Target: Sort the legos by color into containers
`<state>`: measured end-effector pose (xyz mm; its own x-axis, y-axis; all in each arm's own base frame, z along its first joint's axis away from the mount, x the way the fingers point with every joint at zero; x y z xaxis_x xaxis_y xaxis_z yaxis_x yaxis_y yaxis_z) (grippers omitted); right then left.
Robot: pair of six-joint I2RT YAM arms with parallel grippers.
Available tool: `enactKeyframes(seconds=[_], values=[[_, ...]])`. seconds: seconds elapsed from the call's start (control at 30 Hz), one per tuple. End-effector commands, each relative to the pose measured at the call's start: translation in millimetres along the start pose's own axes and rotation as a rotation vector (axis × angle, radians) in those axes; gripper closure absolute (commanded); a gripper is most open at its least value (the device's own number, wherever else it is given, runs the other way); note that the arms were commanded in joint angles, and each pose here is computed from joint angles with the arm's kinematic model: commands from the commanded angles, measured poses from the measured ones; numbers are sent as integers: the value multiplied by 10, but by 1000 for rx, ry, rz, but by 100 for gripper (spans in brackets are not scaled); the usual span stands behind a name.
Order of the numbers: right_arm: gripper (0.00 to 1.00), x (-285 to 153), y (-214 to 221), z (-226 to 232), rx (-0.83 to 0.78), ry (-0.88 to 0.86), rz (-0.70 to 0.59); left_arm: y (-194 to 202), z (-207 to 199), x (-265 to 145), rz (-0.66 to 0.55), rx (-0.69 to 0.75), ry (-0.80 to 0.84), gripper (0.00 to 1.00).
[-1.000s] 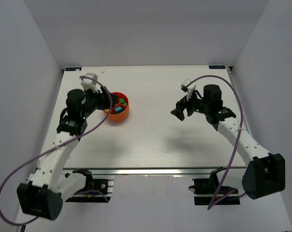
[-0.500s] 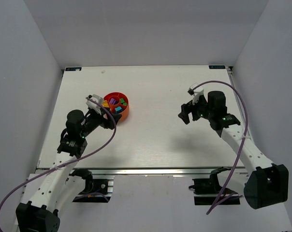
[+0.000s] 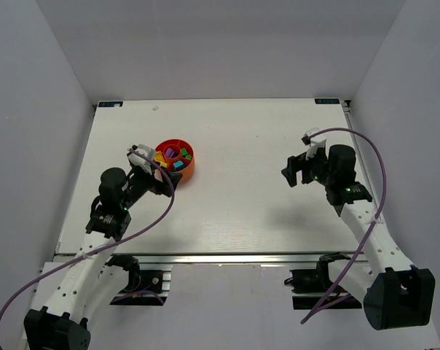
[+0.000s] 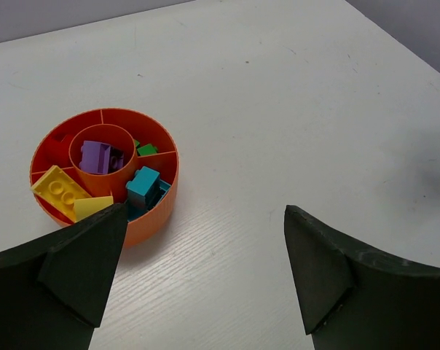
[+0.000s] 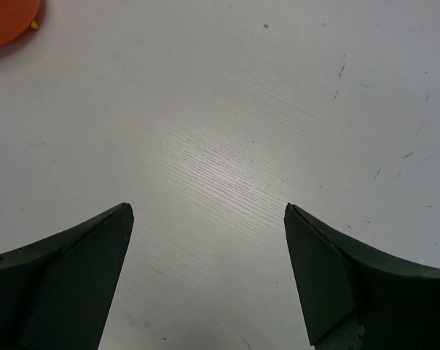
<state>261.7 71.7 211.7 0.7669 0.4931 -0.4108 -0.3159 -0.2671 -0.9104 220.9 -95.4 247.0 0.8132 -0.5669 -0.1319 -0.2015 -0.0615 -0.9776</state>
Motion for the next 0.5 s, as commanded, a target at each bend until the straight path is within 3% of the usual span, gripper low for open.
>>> enactKeyframes(seconds=[0.0,0.47], values=[[11,-24,-135,-29,7,1,-71,-25,27,-35,-17,14,-39,2],[10,-143,-226,-188,90,109,-131,-39,49,-37,-8,4,-65,2]])
Point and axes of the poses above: each gripper's point midway between its finger pads, its own x axis out along the fingers, its own z axis along the line the jaws close on, y = z × x, the point moved 7 cm from there along -x, back along the fingers, and after that the axes turned 3 degrees about -x, right-handed, at the moved point
